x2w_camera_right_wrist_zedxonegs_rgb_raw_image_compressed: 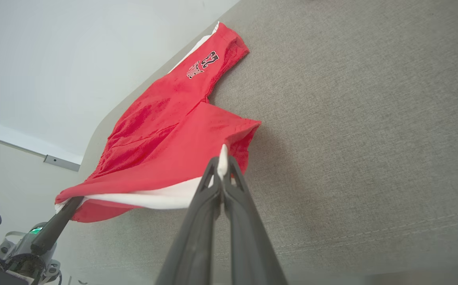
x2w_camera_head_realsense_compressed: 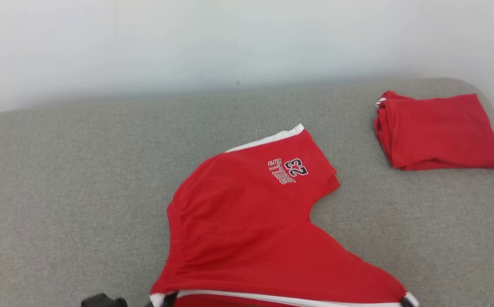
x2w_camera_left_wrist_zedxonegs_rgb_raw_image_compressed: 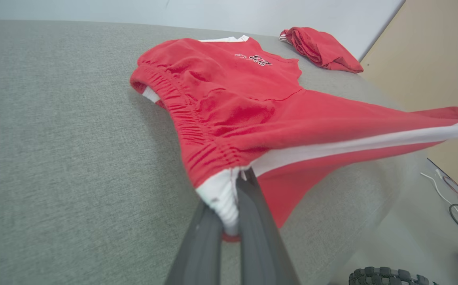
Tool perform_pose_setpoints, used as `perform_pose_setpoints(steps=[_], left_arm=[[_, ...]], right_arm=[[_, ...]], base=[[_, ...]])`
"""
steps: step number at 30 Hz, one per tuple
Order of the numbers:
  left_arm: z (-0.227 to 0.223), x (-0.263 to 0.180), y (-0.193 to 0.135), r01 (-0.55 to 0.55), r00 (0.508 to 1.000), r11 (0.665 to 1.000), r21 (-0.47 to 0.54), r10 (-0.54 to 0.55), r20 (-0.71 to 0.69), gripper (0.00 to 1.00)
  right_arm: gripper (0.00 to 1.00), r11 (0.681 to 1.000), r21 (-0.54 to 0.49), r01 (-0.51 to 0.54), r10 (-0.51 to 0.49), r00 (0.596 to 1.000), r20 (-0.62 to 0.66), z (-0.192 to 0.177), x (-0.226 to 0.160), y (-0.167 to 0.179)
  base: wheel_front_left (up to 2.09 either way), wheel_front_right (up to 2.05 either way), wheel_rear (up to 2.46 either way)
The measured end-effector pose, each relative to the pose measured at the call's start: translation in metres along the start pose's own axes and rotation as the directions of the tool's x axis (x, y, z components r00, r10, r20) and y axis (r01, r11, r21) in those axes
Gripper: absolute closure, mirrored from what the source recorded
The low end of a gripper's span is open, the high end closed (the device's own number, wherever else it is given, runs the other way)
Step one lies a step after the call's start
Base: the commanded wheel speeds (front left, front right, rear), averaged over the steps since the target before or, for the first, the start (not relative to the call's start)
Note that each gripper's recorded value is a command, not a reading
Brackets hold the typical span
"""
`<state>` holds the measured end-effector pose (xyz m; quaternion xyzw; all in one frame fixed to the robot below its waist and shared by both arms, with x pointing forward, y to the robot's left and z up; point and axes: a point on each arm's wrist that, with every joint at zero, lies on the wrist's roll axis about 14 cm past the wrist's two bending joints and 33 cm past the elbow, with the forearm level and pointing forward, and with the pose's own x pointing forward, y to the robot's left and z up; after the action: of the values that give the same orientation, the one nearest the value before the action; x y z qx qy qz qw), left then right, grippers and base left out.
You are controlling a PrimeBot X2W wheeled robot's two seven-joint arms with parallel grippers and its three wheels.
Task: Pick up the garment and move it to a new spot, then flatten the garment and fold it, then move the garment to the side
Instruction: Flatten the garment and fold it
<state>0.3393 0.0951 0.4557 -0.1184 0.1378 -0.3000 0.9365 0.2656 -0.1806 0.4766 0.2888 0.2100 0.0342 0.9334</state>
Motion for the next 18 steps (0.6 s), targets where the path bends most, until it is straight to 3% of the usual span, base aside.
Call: perform_pose_setpoints(steps=[8,12,18], left_arm=[[0.004,-0.003,-0.027,0.046,0.998,0.999,-0.025,-0.045,0.051,1.0],[0.02,0.004,-0.032,0.056,0.992,0.998,-0.032,-0.052,0.115,1.0],[0.059,0.025,-0.012,0.002,0.972,1.0,-0.031,0.005,0.234,1.0]], right_arm=[[1.0,0.998,-0.05,0.029,-0.024,0.994,0.108,0.037,0.003,-0.011],[1.0,0.991,-0.134,0.029,-0.012,0.992,0.123,0.063,0.029,-0.011],[1.0,0.969,-0.246,-0.021,0.041,0.996,0.077,0.088,0.091,0.004]], base=[[0.0,0.0,0.0],[0.0,0.0,0.0],[0.0,0.0,0.0]])
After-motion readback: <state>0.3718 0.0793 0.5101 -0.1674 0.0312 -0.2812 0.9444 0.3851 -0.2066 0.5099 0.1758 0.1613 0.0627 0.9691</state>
